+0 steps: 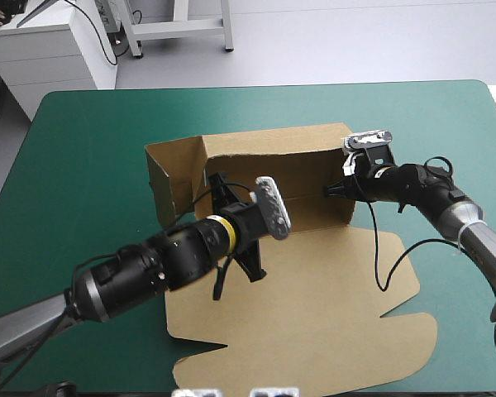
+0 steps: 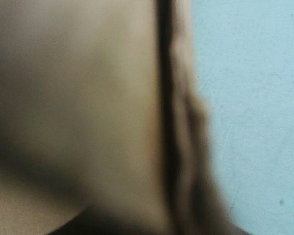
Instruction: Fold the box
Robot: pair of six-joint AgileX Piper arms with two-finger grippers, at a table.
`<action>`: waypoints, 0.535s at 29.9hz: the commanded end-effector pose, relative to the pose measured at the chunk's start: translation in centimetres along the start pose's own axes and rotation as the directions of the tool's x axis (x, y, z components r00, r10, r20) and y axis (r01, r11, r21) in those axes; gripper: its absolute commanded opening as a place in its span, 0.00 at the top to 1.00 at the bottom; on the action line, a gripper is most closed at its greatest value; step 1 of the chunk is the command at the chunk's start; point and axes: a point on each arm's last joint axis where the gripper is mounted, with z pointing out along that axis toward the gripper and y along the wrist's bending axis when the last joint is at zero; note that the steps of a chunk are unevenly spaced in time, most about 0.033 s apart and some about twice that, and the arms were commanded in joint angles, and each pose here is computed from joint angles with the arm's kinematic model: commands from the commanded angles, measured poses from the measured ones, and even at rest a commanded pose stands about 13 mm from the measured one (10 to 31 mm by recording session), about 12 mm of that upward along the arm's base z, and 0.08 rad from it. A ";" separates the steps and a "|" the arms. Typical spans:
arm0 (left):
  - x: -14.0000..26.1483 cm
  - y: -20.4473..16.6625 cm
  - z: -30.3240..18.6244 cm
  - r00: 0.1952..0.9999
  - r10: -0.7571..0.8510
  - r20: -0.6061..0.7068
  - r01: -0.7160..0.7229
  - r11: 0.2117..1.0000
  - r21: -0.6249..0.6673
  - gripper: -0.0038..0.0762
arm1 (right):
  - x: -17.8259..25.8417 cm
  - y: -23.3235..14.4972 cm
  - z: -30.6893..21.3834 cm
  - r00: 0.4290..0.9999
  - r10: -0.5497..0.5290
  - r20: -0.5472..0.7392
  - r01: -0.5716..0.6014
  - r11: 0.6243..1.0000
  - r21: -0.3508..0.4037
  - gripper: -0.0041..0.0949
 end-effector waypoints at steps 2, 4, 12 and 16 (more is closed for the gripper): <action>0.5 4.2 -3.7 0.967 -0.177 0.181 0.170 0.984 0.056 0.95 | -0.5 -0.1 -1.2 1.000 -0.003 -0.003 0.003 1.000 0.015 0.98; 1.2 5.5 -4.9 0.948 -0.234 0.218 0.224 0.972 0.067 0.95 | -0.4 -0.1 -1.2 1.000 -0.002 -0.006 0.003 1.000 0.019 0.98; 6.2 10.0 -9.7 0.859 -0.443 0.258 0.445 0.894 0.052 0.95 | -0.4 -0.1 -1.2 1.000 0.001 -0.010 -0.001 1.000 0.021 0.98; 10.2 11.9 -10.3 0.804 -0.555 0.213 0.562 0.827 0.035 0.95 | -0.2 -0.1 -1.2 1.000 -0.004 -0.029 0.005 1.000 0.020 0.98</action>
